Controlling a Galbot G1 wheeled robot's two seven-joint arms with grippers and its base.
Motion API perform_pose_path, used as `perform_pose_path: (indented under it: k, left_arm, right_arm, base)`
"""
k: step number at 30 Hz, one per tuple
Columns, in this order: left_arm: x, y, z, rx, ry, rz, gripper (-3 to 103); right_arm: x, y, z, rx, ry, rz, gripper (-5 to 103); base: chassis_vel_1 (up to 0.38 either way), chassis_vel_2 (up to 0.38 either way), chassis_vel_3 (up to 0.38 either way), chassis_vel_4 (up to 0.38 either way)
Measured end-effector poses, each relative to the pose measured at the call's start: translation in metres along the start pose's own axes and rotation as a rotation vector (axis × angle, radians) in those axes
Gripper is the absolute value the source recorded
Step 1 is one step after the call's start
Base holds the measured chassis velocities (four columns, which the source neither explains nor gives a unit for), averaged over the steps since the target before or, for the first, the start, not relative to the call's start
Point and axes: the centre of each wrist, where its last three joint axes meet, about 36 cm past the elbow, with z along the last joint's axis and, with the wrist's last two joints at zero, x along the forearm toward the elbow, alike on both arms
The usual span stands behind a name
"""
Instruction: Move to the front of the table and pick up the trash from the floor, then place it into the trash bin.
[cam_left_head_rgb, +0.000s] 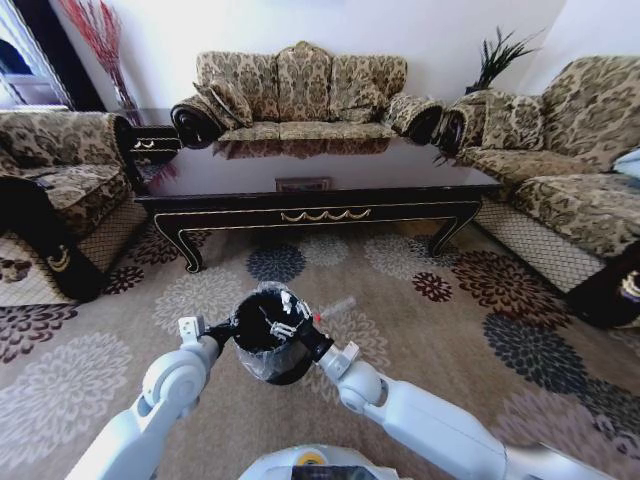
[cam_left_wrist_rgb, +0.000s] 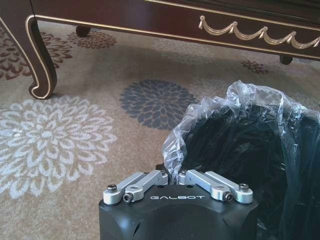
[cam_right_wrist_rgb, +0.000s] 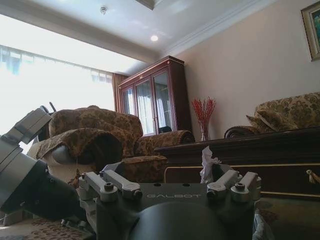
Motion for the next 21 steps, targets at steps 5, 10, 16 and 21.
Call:
perform_pose_path:
  k: [5, 10, 16, 21]
  left_arm:
    - [0.000, 0.001, 0.000, 0.001, -0.002, -0.003, 4]
    - [0.001, 0.001, -0.002, 0.002, -0.006, -0.002, 4]
    - [0.002, 0.005, -0.008, 0.005, -0.025, -0.007, 4]
    - [0.001, 0.006, -0.012, 0.009, -0.038, 0.000, 4]
  right_arm:
    - [-0.002, -0.011, 0.003, 0.081, -0.009, -0.018, 100]
    - [-0.002, -0.023, 0.006, 0.156, -0.020, -0.044, 100]
    - [0.004, -0.032, 0.007, 0.183, -0.020, -0.043, 100]
    - [0.010, -0.031, 0.009, 0.187, -0.009, -0.050, 100]
  base:
    - [0.000, 0.000, 0.000, 0.000]
    - [0.000, 0.000, 0.000, 0.000]
    - [0.000, 0.000, 0.000, 0.000]
    - [0.000, 0.000, 0.000, 0.000]
